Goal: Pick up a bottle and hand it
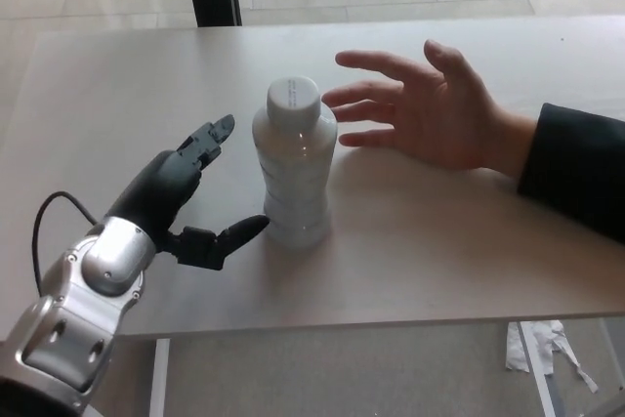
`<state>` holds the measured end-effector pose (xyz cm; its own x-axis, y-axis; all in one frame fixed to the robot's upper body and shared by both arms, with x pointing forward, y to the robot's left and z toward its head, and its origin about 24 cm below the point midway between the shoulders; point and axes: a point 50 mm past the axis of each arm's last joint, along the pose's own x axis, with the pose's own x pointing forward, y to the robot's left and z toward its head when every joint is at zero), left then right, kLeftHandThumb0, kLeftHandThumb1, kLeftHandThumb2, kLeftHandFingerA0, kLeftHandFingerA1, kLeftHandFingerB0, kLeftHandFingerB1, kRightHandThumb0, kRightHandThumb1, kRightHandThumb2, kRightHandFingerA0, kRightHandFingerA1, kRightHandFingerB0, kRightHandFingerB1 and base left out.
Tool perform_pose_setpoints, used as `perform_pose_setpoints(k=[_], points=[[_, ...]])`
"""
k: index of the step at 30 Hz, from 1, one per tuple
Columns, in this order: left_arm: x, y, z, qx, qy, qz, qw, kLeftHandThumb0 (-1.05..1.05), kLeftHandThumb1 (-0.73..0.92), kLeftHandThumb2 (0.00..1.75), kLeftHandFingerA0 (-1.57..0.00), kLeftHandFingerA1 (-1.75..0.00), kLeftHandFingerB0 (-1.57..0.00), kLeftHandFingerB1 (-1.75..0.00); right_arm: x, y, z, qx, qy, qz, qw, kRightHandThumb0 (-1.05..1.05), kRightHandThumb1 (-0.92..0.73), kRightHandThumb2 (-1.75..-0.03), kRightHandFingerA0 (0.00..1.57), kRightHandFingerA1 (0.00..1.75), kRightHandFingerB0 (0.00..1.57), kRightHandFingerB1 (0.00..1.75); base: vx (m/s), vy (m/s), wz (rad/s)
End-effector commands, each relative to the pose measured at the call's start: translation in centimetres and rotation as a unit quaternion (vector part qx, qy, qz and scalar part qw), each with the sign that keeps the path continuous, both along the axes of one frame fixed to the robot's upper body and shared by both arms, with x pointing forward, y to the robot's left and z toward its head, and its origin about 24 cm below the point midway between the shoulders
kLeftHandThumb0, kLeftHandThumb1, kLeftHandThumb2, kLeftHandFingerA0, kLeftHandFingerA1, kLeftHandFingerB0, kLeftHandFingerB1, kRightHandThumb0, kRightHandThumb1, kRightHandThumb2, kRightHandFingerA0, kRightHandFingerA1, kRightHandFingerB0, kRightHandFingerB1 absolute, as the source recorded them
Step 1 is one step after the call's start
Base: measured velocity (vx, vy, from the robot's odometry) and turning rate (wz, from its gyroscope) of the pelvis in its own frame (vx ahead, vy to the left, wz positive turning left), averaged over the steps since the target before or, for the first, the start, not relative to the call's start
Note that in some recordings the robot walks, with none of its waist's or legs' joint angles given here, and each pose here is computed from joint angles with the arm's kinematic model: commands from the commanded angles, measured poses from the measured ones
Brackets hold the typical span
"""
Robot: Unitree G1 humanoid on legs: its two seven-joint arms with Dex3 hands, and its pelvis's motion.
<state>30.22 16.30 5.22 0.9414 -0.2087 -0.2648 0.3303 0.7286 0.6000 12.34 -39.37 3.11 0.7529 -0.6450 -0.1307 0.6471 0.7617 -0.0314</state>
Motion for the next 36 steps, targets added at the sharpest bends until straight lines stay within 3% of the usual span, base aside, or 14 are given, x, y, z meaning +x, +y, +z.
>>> perform_pose_setpoints(k=[1, 11, 12, 13, 18, 19, 20, 23, 24, 30, 32, 33, 34, 36], points=[[-0.4, -0.1, -0.4, -0.008, -0.034, 0.018, 0.999, -0.88, 0.5, 0.93, 0.0, -0.2, 0.0, -0.07, 0.1, -0.1, 0.6, 0.0, -0.006, -0.003, 1.0, -0.51, -0.41, -0.74, 0.39, 0.52, 0.34, 0.45, 0.0, 0.0, 0.0], [0.1, -2.8, -0.6, -0.082, -0.084, 0.033, 0.993, -0.92, 0.57, 0.95, 0.0, -0.19, 0.0, -0.11, 0.5, -0.1, 0.7, 0.002, -0.008, 0.0, 1.0, -0.41, -0.52, -0.57, 0.46, 0.44, 0.4, 0.33, 0.0, 0.0, 0.0], [0.1, -3.1, -0.7, -0.081, -0.086, 0.029, 0.993, -0.89, 0.47, 0.58, 0.0, -0.06, 0.0, 0.0, 0.5, -0.1, 0.7, 0.004, -0.009, 0.001, 1.0, -0.5, -0.4, -0.73, 0.39, 0.52, 0.33, 0.44, 0.0, 0.0, 0.0], [0.0, -3.8, -0.8, -0.079, -0.089, 0.024, 0.993, -0.91, 0.47, 0.57, 0.0, -0.11, 0.0, 0.0, 0.5, -0.1, 0.7, 0.004, -0.006, -0.001, 1.0, -0.43, -0.51, -0.56, 0.46, 0.43, 0.41, 0.33, 0.0, 0.0, 0.0], [0.0, -4.8, -1.0, -0.087, -0.098, 0.022, 0.991, -0.89, 0.47, 0.57, 0.0, -0.16, 0.0, 0.0, 0.7, 0.0, 0.7, 0.003, -0.008, 0.001, 1.0, -0.47, -0.4, -0.73, 0.42, 0.52, 0.35, 0.45, 0.0, 0.0, 0.0], [0.1, -5.2, -1.0, -0.09, -0.109, 0.025, 0.99, -0.92, 0.55, 0.95, 0.0, -0.25, 0.0, -0.1, 0.8, 0.1, 0.8, 0.008, -0.007, 0.002, 1.0, -0.48, -0.4, -0.73, 0.39, 0.52, 0.34, 0.45, 0.0, 0.0, 0.0], [0.2, -5.3, -1.0, -0.089, -0.111, 0.027, 0.99, -0.89, 0.49, 0.56, 0.0, -0.23, 0.0, 0.0, 0.9, 0.1, 0.8, 0.008, -0.007, 0.002, 1.0, -0.47, -0.41, -0.72, 0.37, 0.51, 0.35, 0.45, 0.0, 0.0, 0.0], [0.4, -5.7, -0.9, -0.086, -0.116, 0.03, 0.989, -0.87, 0.49, 0.56, 0.0, -0.23, 0.0, 0.0, 1.0, 0.1, 0.9, 0.003, -0.001, 0.008, 1.0, -0.42, -0.51, -0.56, 0.42, 0.42, 0.4, 0.34, 0.0, 0.0, 0.0], [0.5, -5.8, -0.9, -0.087, -0.116, 0.031, 0.989, -0.9, 0.55, 0.94, 0.0, -0.24, 0.0, -0.12, 1.1, 0.1, 0.9, 0.001, -0.002, 0.009, 1.0, -0.49, -0.41, -0.73, 0.38, 0.51, 0.34, 0.45, 0.0, 0.0, 0.0], [0.4, -6.7, -0.9, -0.093, -0.13, 0.033, 0.987, -0.86, 0.53, 0.91, 0.0, -0.42, 0.0, -0.09, 1.4, 0.3, 1.0, 0.004, -0.002, 0.014, 1.0, -0.48, -0.41, -0.72, 0.38, 0.49, 0.33, 0.44, 0.0, 0.0, 0.0], [0.4, -7.0, -1.1, -0.096, -0.142, 0.05, 0.984, -0.83, 0.36, 0.75, 0.0, -0.49, 0.0, 0.0, 1.4, 0.3, 1.0, 0.001, 0.004, 0.013, 1.0, -0.4, -0.51, -0.56, 0.43, 0.4, 0.39, 0.34, 0.0, 0.0, 0.0], [0.4, -7.1, -1.1, -0.091, -0.149, 0.063, 0.983, -0.85, 0.39, 0.76, -0.02, -0.51, 0.0, 0.0, 1.6, 0.4, 1.0, -0.003, 0.003, 0.018, 1.0, -0.47, -0.41, -0.72, 0.38, 0.49, 0.32, 0.44, 0.0, 0.0, 0.0], [0.5, -7.4, -1.1, -0.103, -0.153, 0.092, 0.979, -0.75, 0.46, 0.55, -0.22, -0.65, 0.0, 0.0, 1.6, 0.3, 1.0, -0.002, 0.0, 0.018, 1.0, -0.47, -0.41, -0.72, 0.37, 0.49, 0.33, 0.45, 0.0, 0.0, 0.0], [0.6, -7.7, -1.1, -0.126, -0.156, 0.118, 0.973, -0.69, 0.43, 0.54, -0.42, -0.7, 0.0, 0.0, 1.7, 0.3, 1.0, 0.002, -0.004, 0.015, 1.0, -0.4, -0.5, -0.56, 0.43, 0.41, 0.4, 0.35, 0.0, 0.0, 0.0]])
